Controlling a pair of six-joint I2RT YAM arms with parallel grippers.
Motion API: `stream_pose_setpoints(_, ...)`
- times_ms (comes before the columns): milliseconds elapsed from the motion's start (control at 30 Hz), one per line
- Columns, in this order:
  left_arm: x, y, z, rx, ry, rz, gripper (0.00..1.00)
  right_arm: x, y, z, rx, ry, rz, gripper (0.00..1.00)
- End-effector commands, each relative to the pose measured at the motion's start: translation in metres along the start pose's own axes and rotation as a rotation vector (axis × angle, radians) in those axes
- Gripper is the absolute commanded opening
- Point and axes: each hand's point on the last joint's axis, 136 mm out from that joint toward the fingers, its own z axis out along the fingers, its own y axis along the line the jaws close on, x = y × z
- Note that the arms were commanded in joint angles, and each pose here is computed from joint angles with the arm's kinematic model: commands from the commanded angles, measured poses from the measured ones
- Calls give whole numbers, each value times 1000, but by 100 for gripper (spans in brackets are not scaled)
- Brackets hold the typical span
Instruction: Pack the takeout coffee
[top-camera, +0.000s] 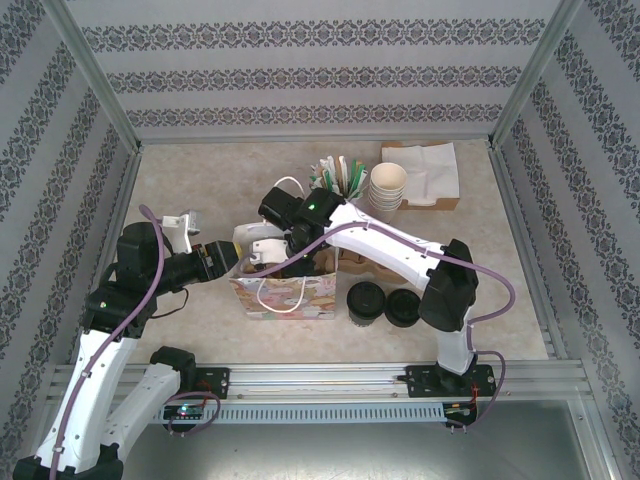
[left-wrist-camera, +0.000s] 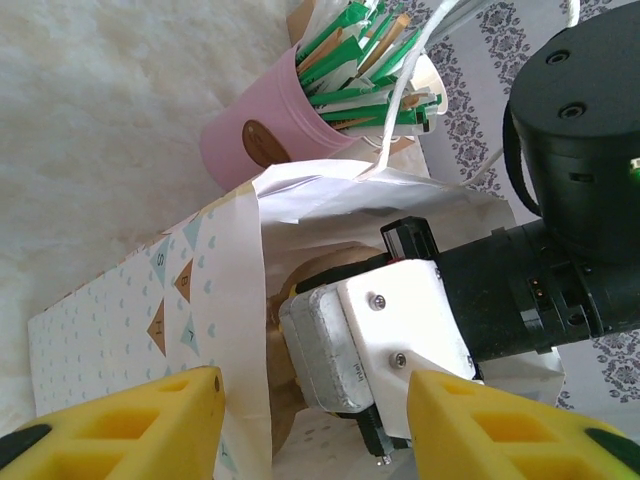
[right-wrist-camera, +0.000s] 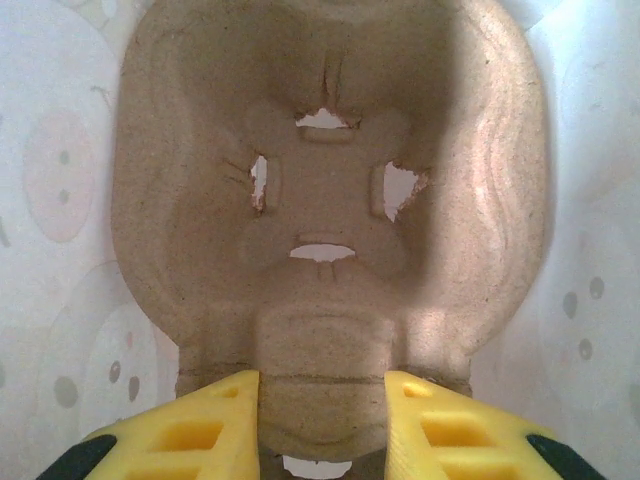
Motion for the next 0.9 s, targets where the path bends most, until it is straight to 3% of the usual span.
stream_pose_setpoints(0,-6,4,-1,-17,-39,37,52,-3,0,3,5,15,2,31)
stream_pose_setpoints(400,-14,16,-8,-104,-102,40,52,0,-1,20,-19,21,30,31)
stream_pose_setpoints(867,-13,23,-1,-123,-73,20,52,9,0,41,-46,36,56,31)
